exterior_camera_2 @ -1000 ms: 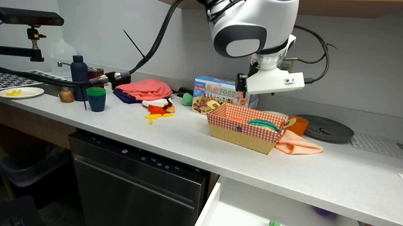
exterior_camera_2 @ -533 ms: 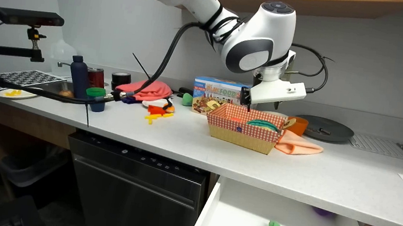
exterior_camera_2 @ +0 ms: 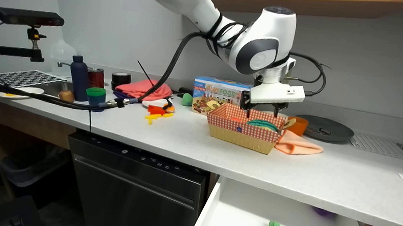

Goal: Pick up some of the fruits plush toy on the basket and put them in the drawer and close the drawer

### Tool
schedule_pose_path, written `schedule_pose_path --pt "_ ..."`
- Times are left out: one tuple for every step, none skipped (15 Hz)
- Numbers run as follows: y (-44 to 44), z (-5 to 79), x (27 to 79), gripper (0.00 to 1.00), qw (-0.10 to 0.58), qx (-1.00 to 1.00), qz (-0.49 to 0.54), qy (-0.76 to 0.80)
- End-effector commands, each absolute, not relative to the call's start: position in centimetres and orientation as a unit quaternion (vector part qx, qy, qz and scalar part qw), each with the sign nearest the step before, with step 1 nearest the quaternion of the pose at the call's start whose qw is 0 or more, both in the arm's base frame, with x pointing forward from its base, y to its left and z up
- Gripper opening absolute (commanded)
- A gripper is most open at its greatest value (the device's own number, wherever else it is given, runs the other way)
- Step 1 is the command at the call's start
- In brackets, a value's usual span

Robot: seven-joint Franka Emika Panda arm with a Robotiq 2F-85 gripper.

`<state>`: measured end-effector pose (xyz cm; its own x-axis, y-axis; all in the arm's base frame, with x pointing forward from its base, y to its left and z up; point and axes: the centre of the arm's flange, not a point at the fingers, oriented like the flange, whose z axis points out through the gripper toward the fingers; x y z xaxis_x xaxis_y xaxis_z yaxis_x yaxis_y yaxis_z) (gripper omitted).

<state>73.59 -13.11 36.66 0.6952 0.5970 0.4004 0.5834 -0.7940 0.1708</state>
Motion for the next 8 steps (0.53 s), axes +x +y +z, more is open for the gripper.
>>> schedule_pose_path --pt "-13.32 37.16 75.33 1.00 0.000 0.931 0.199 0.307" --pt "-13.30 37.18 75.35 1.00 -0.003 0.933 0.192 0.305" --pt "-13.26 37.23 75.34 1.00 -0.007 0.935 0.186 0.302" --pt "-13.24 37.29 75.33 1.00 -0.009 0.937 0.182 0.300" --pt "-13.25 37.39 75.36 1.00 -0.009 0.937 0.177 0.300" --pt "-13.34 37.46 75.36 1.00 0.000 0.938 0.171 0.303" --pt "-13.38 37.51 75.39 1.00 0.000 0.937 0.168 0.306" --pt "-13.39 37.51 75.46 1.00 0.000 0.937 0.170 0.306"
